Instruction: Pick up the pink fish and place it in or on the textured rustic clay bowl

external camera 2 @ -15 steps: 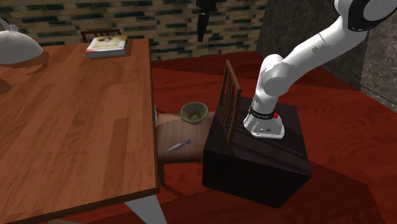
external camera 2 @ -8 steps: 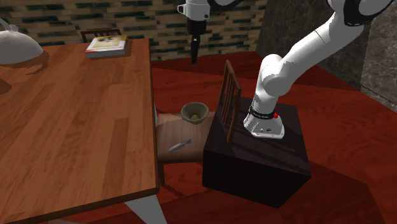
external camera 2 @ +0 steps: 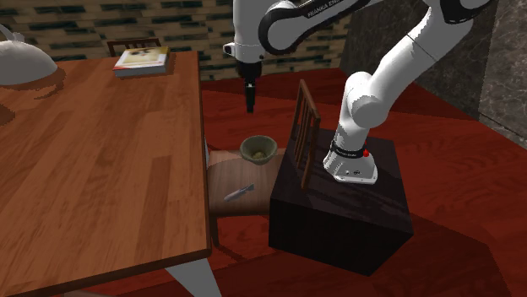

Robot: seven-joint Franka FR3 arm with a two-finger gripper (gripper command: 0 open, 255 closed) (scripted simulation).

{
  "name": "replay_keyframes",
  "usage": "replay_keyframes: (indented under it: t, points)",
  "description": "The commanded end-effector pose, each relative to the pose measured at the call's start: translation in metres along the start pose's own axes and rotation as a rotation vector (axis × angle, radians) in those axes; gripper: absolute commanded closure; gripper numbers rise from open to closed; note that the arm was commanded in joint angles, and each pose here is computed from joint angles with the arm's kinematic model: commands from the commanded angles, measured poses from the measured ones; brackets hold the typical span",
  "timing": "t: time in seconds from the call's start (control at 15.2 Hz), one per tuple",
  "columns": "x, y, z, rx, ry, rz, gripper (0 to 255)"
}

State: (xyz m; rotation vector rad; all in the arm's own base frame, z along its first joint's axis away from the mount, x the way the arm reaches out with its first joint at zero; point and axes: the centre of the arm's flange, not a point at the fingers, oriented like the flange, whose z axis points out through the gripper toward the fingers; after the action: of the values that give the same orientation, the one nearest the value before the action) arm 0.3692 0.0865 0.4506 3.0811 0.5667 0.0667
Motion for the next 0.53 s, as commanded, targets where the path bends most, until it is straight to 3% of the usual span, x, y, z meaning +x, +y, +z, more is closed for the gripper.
replay_keyframes:
  t: [0.0, 0.46]
  points:
    - [0.012, -0.009, 0.026, 0.006, -0.008, -0.032, 0]
    - [0.037, -0.041, 0.110, 0.025, -0.043, -0.143, 0]
